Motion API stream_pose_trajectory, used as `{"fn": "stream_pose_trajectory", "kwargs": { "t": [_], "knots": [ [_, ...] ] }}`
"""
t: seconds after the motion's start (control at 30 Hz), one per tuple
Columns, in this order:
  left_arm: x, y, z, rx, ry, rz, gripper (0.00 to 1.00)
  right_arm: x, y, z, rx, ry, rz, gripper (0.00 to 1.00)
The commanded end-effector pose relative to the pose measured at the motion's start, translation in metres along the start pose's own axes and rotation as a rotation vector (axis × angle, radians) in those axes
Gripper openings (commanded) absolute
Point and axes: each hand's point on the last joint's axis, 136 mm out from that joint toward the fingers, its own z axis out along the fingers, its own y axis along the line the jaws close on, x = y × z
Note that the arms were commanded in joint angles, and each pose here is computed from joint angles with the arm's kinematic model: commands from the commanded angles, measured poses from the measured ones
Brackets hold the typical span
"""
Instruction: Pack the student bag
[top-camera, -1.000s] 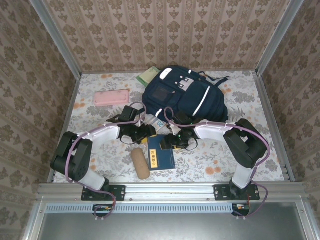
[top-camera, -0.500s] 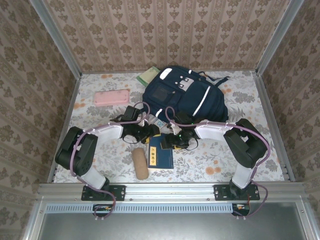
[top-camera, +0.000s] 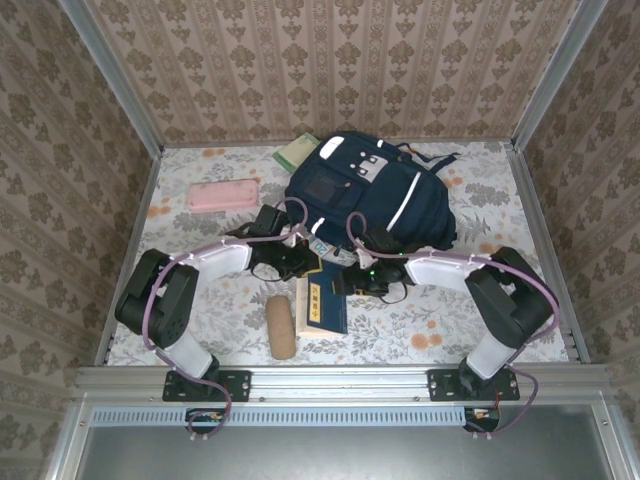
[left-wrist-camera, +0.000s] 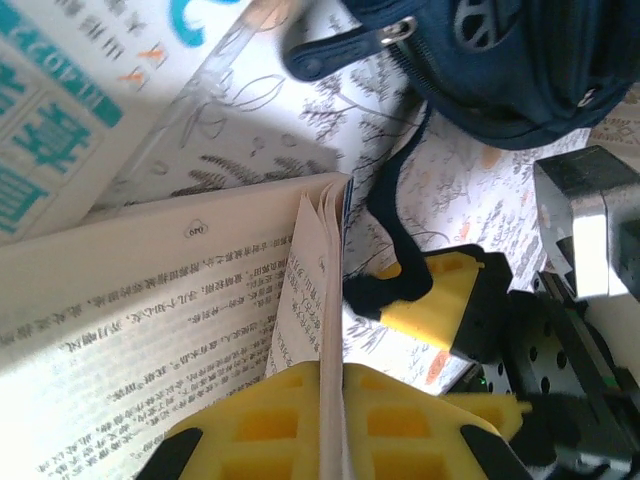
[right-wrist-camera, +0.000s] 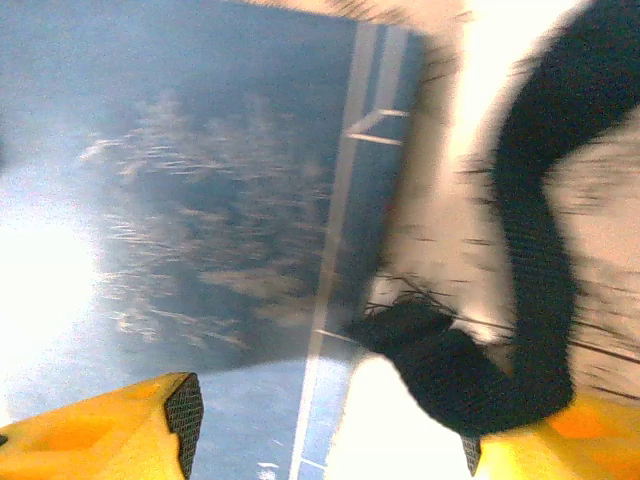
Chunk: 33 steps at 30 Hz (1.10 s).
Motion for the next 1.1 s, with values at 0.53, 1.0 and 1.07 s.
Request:
{"fn": "stream_pose_trajectory", "kwargs": {
  "t": [0.53, 1.0, 1.07],
  "knots": [
    [0.013, -0.098, -0.057, 0.348, -0.053, 0.218, 0.00, -0.035, 0.033, -0.072, -0.578, -0.259, 0.065, 0.95],
    [0.012, -0.124, -0.076, 0.431, -0.085, 0.266, 0.00, -0.024, 0.112, -0.107, -0.886, -0.277, -0.154, 0.86],
    [0.010, -0.123, -0.077, 0.424, -0.093, 0.265, 0.00, -0.024, 0.113, -0.112, -0.877, -0.307, -0.169, 0.77]
  ]
}}
